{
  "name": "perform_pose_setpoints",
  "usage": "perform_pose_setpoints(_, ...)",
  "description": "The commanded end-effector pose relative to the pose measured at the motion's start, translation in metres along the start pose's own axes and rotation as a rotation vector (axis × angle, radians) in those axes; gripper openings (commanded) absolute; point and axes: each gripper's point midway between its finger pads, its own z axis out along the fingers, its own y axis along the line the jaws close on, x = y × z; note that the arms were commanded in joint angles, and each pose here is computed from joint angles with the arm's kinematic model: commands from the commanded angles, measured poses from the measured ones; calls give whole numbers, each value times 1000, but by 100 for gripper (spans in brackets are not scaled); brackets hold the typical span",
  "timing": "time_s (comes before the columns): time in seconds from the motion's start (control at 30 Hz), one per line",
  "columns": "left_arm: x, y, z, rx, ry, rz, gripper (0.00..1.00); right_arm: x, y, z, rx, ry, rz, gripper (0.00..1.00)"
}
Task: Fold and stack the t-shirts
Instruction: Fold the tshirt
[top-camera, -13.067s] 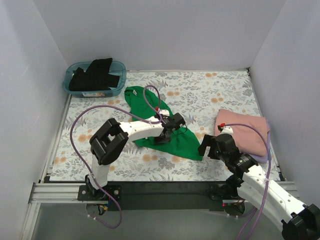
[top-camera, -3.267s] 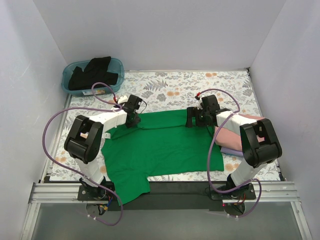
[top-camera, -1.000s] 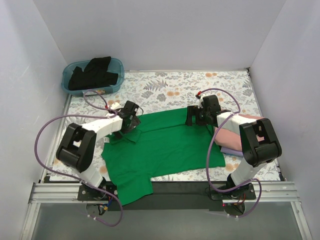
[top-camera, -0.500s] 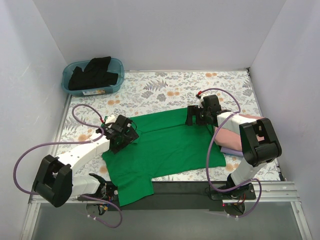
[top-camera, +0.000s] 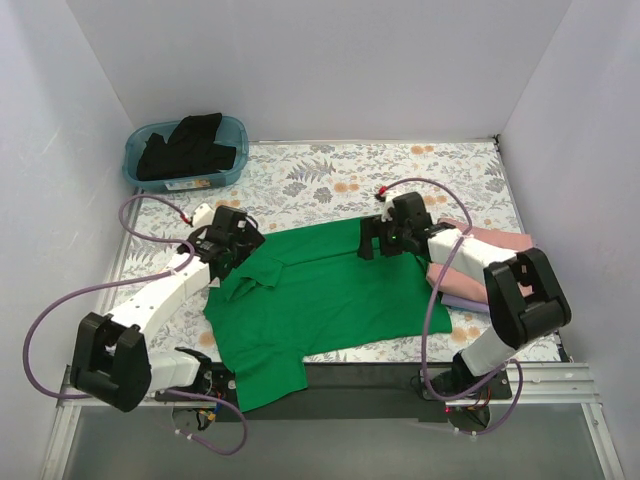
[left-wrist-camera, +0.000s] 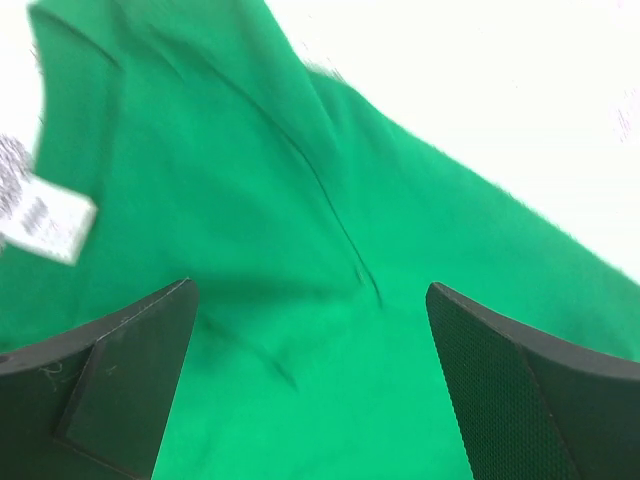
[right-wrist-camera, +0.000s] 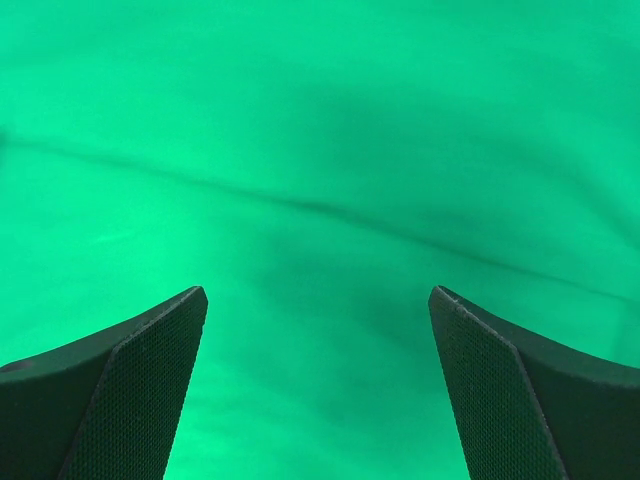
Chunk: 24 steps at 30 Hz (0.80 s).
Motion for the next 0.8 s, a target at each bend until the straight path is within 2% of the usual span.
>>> perform_pose_setpoints(0.0, -4, 10, 25, 18, 40, -9, 98, -23, 77, -23, -137, -108, -78, 98)
perform_pose_setpoints(0.03, -7, 16, 30, 14, 61, -38, 98, -12, 108, -23, -188, -102, -107, 98)
perform_pose_setpoints(0.07, 0, 23, 36, 5, 89, -51, 98, -19, 130, -24, -234, -149, -90, 98)
perform_pose_setpoints(0.13, 3, 28, 44, 6, 113, -76, 98, -2, 173, -22, -312, -131, -86, 98)
perform_pose_setpoints(0.23, 8, 41, 51, -9, 128, -101, 98, 12, 214, -9, -342, -103, -40, 97)
perform_pose_setpoints(0.27, 8, 42, 52, -3, 128, -108, 98, 4, 229, -8, -356, -118, -35, 96)
perform_pose_setpoints(0.4, 12, 56, 56, -17, 127, -119, 98, 9, 250, 27, -329, -73, 32, 88)
perform_pose_setpoints(0.63, 21, 74, 58, -26, 137, -135, 98, 4, 265, 56, -312, -74, 88, 72)
perform_pose_setpoints(0.77, 24, 79, 57, -33, 137, -143, 98, 13, 271, 70, -325, -40, 136, 57)
